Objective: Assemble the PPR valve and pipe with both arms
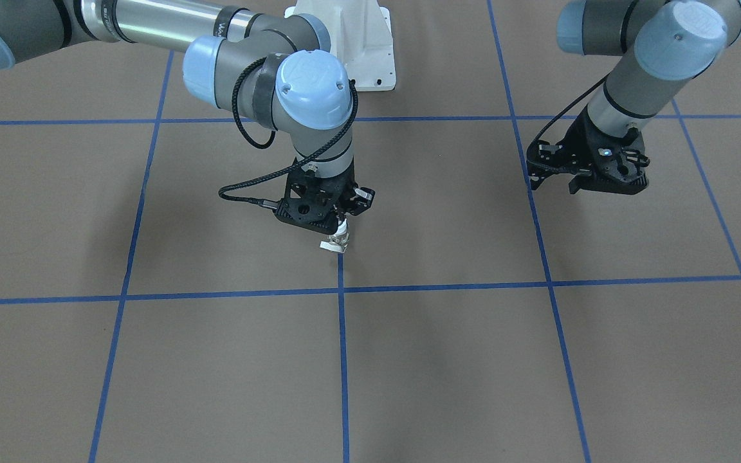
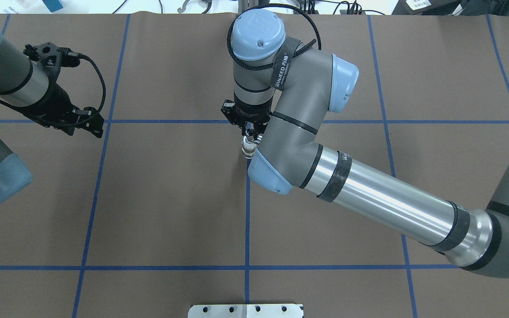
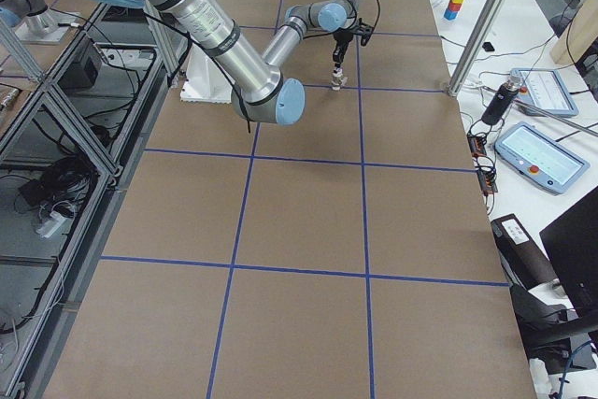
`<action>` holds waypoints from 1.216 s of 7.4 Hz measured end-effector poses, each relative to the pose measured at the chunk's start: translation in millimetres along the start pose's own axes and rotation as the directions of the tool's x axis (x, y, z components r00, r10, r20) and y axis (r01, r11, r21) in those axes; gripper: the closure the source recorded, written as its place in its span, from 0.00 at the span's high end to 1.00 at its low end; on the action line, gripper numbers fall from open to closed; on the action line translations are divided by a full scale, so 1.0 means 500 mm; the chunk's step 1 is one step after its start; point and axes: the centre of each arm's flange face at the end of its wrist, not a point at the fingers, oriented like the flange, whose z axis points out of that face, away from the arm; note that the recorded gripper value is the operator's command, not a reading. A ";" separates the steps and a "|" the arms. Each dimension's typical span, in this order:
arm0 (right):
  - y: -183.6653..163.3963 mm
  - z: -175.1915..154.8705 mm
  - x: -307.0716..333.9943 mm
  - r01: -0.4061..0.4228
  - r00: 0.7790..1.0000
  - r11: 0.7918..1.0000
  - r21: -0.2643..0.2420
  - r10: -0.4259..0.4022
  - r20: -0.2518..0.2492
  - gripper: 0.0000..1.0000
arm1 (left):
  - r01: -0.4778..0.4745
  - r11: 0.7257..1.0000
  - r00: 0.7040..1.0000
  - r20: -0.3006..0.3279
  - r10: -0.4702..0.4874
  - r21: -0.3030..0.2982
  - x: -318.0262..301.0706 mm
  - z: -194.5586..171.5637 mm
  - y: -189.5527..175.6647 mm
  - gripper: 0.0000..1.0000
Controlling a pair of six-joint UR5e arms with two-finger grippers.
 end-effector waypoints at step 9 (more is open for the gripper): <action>-0.069 -0.107 0.346 0.070 0.994 0.997 0.035 -0.072 0.076 1.00 | -0.014 1.000 1.000 -0.019 0.014 0.002 -0.107 -0.052 -0.014 0.72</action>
